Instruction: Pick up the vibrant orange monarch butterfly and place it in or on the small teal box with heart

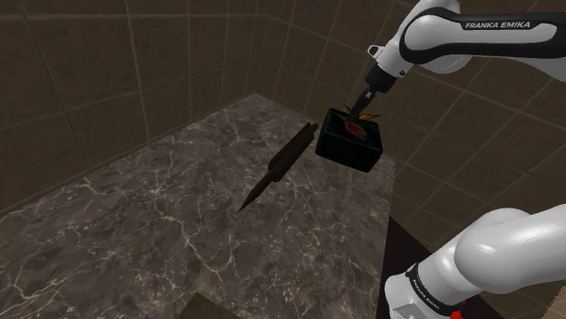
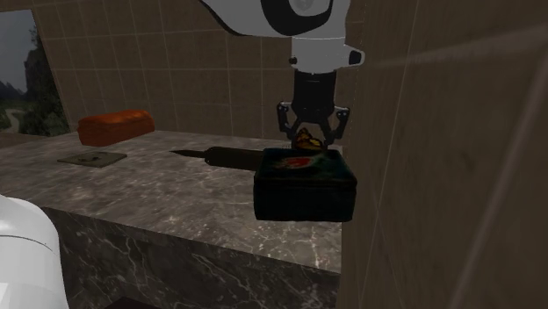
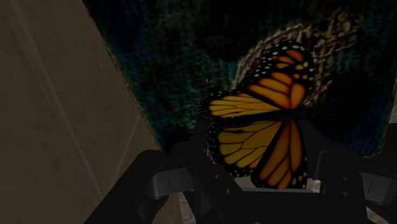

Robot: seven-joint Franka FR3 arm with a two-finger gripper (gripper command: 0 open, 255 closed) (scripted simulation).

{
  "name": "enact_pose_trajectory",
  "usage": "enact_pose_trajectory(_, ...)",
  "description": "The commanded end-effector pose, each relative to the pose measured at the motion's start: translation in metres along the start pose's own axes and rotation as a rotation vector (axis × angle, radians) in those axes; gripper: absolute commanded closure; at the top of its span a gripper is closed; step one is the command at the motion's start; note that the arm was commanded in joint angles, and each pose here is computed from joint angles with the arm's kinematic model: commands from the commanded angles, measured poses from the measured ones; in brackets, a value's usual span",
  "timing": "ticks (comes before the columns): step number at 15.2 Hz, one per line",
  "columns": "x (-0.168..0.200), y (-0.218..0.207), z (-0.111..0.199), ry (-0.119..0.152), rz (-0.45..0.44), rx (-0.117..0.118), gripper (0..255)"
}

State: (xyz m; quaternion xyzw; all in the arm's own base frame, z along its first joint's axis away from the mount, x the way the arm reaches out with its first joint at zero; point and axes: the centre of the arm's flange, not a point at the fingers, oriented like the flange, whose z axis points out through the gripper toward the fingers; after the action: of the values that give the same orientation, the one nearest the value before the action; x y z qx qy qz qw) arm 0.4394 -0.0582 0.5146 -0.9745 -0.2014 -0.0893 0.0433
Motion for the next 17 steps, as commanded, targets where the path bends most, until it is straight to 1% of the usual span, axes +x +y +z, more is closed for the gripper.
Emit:
enact_pose_trajectory(1, 0.000, 0.000, 0.001, 0.000, 0.000, 0.000, 255)
enact_pose_trajectory(5, 0.000, 0.000, 0.001, 0.000, 0.000, 0.000, 255)
enact_pose_trajectory(6, 0.000, 0.000, 0.001, 0.000, 0.000, 0.000, 0)
enact_pose_trajectory(11, 0.000, 0.000, 0.001, 0.000, 0.000, 0.000, 0)
enact_pose_trajectory(15, 0.000, 0.000, -0.049, 0.000, 0.000, 0.000, 0)
enact_pose_trajectory(17, 0.000, 0.000, -0.049, 0.000, 0.000, 0.000, 0)
